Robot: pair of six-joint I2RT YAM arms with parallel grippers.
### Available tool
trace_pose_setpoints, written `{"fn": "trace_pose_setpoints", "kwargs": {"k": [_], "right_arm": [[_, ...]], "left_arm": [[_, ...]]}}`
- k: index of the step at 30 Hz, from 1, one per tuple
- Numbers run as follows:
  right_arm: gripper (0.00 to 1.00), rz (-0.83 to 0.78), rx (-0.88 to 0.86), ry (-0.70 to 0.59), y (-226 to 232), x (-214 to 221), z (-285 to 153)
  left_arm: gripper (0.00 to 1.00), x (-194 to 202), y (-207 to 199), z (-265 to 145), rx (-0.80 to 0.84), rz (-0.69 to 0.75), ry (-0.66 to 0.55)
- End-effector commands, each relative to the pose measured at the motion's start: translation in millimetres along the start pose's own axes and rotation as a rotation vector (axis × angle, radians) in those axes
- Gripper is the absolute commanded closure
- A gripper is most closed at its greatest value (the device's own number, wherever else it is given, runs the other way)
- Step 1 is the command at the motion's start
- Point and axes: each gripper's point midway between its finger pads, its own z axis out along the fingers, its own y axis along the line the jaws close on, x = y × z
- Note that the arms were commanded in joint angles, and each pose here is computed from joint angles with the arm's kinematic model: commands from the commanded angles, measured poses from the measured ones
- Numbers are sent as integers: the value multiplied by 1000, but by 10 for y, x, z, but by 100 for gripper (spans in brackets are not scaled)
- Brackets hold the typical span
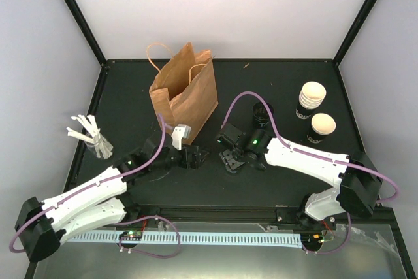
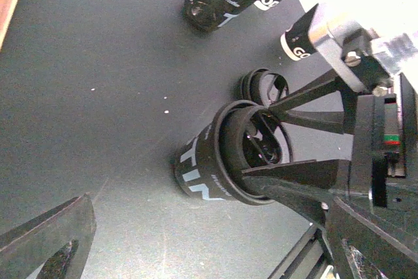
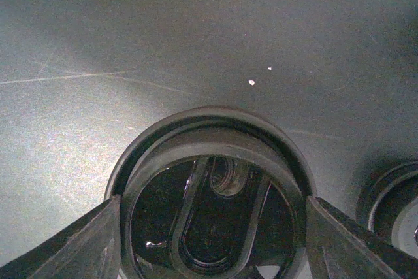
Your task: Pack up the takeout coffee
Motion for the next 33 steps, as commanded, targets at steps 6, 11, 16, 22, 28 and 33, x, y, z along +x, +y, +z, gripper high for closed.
{"fn": "trace_pose_setpoints", "kwargs": {"k": [6,11,16,22,28,33], "right_arm": [[39,-24,5,151,20,369,167],[37,-26,12,152,10,366,156],[30,-25,14,149,7,350,136],[19,-25,11,146,10,332,111],[9,-25,20,137,-13,300,45],[5,-22,21,126,-24,269,-5]], "left_arm": [[1,-45,67,-35,-16,-11,-35],[1,-45,47,-34,-8,-2,-31],[1,-56,34,-43,-4,4,-33],[1,-54,35,-55,-5,8,-33],[1,-53,36,-58,-5,10,-32],[1,-52,28,-54,-3,12,-30]]}}
